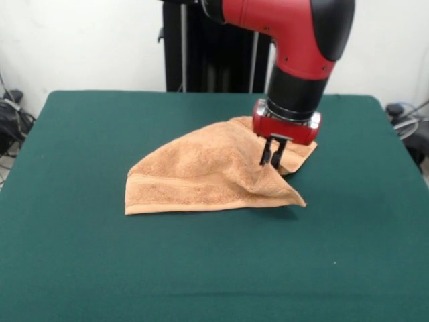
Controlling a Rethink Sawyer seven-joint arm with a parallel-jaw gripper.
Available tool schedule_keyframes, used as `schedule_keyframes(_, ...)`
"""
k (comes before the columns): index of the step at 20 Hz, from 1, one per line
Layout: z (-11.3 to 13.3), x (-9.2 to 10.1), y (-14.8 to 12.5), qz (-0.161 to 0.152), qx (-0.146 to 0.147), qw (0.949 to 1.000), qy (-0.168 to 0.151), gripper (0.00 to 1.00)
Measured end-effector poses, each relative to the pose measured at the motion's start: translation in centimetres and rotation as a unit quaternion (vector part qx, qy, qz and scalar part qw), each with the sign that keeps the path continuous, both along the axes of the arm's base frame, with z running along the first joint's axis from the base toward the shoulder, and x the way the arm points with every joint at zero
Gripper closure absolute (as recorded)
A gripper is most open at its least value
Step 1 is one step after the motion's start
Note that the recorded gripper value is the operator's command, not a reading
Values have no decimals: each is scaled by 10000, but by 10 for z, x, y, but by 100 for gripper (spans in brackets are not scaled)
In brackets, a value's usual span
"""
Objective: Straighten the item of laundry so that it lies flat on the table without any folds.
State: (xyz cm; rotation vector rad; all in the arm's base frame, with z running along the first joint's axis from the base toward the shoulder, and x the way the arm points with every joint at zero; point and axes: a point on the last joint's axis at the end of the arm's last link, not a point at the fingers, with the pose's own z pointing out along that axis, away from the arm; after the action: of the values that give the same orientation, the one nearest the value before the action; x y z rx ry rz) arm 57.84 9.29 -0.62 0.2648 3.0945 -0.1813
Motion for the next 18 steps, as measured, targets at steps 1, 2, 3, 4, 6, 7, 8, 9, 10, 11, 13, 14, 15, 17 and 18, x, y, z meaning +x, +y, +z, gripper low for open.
schedule_keyframes(1,1,1,2,-1,1,10000,-13,100)
schedule_keyframes(2,4,2,6,-11,13,10000,-40,100)
schedule_keyframes(3,5,2,7,-18,19,10000,-52,100)
schedule_keyframes(4,6,3,8,-25,22,10000,-66,100)
schedule_keyframes(6,11,3,9,-66,26,9999,-129,100)
schedule_keyframes(7,12,2,9,-76,21,9999,-150,100)
schedule_keyframes(8,14,1,8,-86,17,9998,-170,100)
schedule_keyframes(9,14,0,8,-88,14,9998,-184,100)
schedule_keyframes(10,15,0,8,-90,12,9998,-192,100)
schedule_keyframes(11,17,-2,8,-95,9,9998,-200,100)
schedule_keyframes(13,20,-6,8,-107,5,9997,-208,100)
schedule_keyframes(14,20,-6,7,-111,5,9997,-210,100)
schedule_keyframes(15,22,-7,7,-117,6,9997,-214,100)
schedule_keyframes(17,25,-9,6,-136,10,9997,-212,100)
schedule_keyframes(18,27,-12,4,-169,15,9997,-201,100)
